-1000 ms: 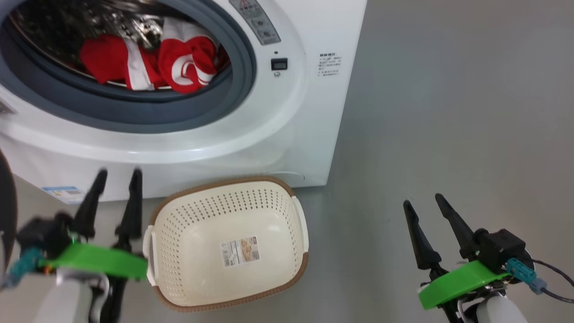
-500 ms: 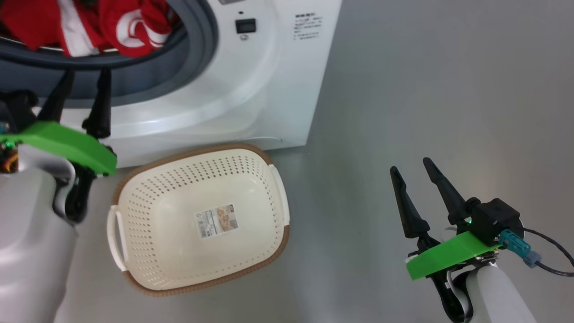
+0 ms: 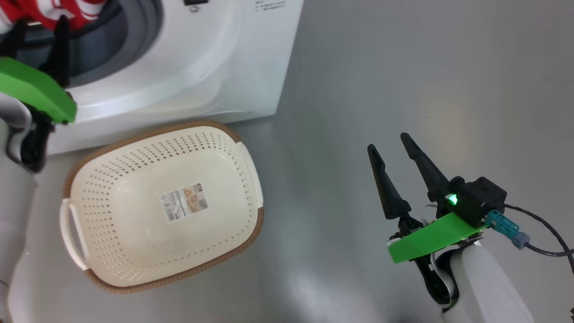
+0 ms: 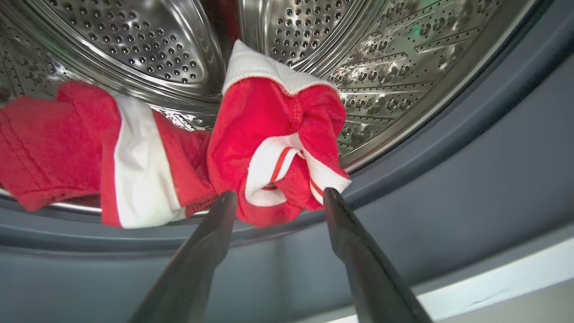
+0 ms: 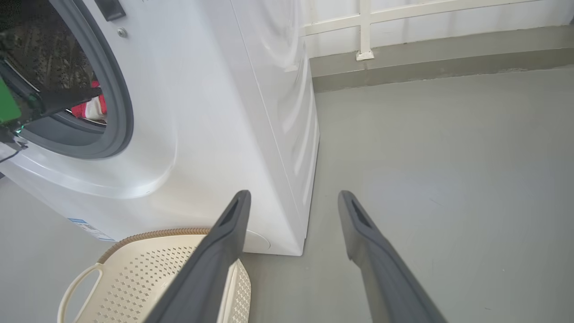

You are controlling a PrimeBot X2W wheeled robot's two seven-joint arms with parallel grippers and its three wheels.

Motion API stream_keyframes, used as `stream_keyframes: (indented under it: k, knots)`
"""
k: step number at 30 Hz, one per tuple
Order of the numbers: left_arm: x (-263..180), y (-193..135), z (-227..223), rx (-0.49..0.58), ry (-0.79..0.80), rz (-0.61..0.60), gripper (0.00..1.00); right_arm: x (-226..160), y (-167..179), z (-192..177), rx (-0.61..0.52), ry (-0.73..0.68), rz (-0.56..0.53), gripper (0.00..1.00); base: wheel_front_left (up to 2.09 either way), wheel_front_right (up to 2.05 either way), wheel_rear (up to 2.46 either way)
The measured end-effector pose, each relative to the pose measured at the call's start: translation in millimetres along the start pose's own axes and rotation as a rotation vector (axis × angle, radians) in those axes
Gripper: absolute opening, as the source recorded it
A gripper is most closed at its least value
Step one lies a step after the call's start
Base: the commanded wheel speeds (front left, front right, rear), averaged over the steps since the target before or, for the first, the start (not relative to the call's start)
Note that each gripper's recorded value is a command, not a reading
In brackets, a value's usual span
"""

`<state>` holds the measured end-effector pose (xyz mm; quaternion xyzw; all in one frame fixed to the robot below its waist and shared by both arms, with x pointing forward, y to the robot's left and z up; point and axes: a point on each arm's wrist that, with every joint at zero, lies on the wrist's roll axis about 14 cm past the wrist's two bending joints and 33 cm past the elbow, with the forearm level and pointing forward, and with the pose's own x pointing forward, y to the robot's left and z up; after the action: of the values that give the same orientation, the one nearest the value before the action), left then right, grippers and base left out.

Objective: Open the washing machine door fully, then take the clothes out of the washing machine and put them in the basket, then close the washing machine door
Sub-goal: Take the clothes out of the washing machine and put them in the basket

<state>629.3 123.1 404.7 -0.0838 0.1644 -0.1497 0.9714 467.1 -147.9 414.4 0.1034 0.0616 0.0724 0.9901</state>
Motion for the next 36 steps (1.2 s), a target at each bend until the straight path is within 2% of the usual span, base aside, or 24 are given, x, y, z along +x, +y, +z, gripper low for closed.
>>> stream_keyframes:
  k: [10,22,23,24,25,36]
  knots:
    - [30.6,23.7,-12.7,0.022,0.046,0.037,1.0,0.7,-12.9,-10.1,0.017,0.019,-0.03,1.0,0.0,0.0,0.0]
    - [51.7,21.9,-29.5,0.015,0.084,0.01,1.0,1.3,-24.3,-20.6,0.006,0.044,-0.056,1.0,0.0,0.0,0.0]
    - [51.7,20.4,-30.0,0.019,0.086,0.004,0.62,1.5,-24.0,-20.8,0.007,0.044,-0.055,1.0,0.0,0.0,0.0]
    - [51.6,19.5,-29.0,0.02,0.08,0.0,0.35,1.7,-23.7,-20.8,0.008,0.044,-0.054,1.0,0.0,0.0,0.0]
    - [51.3,18.8,-28.2,0.021,0.076,-0.002,0.0,1.8,-23.3,-20.7,0.009,0.043,-0.053,1.0,0.0,0.0,0.0]
    - [40.1,3.4,-4.1,-0.022,-0.018,-0.041,0.0,8.2,-21.3,-8.8,0.017,0.006,-0.049,1.0,0.0,0.0,0.0]
